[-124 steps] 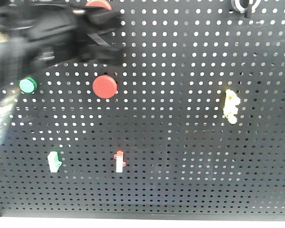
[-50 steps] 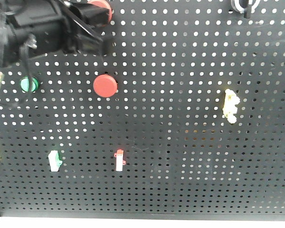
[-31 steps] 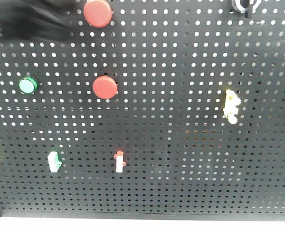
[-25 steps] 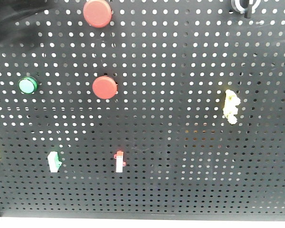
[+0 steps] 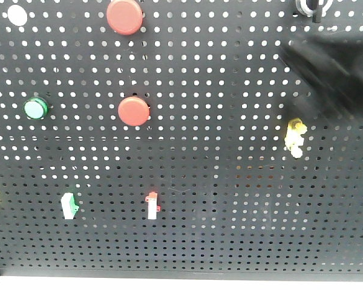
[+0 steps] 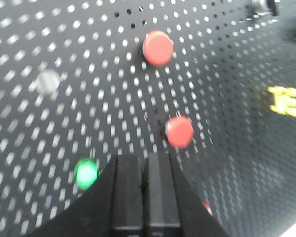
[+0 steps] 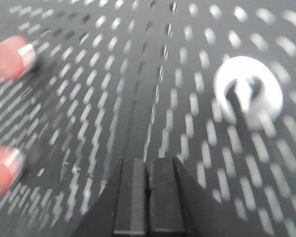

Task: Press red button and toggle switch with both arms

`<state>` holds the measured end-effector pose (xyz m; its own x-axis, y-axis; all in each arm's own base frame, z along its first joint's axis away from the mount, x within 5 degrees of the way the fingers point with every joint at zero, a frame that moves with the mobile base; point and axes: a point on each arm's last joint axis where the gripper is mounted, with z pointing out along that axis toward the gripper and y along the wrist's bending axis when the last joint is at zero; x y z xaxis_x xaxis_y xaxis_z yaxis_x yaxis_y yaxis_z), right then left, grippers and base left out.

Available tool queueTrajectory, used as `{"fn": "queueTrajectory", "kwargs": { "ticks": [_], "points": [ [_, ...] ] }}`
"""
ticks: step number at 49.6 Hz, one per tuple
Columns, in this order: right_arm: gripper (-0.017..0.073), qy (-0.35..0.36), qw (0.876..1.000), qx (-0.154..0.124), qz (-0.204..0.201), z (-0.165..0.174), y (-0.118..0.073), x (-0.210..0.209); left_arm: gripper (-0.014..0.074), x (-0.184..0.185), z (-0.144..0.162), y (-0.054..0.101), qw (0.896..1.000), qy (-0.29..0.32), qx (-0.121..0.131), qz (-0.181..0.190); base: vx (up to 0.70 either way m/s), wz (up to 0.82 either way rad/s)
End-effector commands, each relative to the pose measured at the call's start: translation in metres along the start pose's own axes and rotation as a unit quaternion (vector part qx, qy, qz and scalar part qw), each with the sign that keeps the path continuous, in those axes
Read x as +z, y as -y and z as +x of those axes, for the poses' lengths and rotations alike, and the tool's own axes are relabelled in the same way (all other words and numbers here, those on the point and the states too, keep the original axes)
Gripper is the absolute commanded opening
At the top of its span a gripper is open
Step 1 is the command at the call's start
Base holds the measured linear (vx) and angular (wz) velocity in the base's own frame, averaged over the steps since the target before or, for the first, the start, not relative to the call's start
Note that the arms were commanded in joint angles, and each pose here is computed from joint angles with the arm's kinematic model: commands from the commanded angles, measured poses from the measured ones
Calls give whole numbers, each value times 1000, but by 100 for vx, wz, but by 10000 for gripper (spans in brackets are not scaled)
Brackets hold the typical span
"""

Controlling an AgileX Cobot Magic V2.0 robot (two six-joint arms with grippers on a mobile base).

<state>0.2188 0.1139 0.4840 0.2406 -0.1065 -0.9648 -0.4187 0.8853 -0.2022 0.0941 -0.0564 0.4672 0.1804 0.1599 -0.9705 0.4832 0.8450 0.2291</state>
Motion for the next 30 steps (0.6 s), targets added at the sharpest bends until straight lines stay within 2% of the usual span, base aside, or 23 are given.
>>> {"fn": "queueTrajectory", "kwargs": {
  "ticks": [1, 9, 13, 20, 24, 30],
  "points": [
    [-3, 59, 998, -5, 10, -30, 6, 5, 2, -9, -11, -2, 999, 39, -9, -7, 0, 0],
    [-3, 52, 999, -3, 11, -38, 8, 16, 2, -11, -10, -2, 1000, 29, -9, -5, 0, 0],
    [-3, 50, 999, 8, 18, -41, 12, 17, 2, -11, -9, -2, 1000, 26, -9, -4, 0, 0],
    [-3, 26, 997, 42, 57, -35, 34, 15, 2, -11, -9, -2, 1000, 26, -9, -4, 0, 0],
    [-3, 10, 995, 48, 81, -32, 46, 9, 2, -11, -9, -2, 1000, 26, -10, -4, 0, 0],
    [-3, 7, 993, 42, 108, -39, 58, -5, 2, -11, -9, -2, 1000, 26, -12, -4, 0, 0]
  ]
}}
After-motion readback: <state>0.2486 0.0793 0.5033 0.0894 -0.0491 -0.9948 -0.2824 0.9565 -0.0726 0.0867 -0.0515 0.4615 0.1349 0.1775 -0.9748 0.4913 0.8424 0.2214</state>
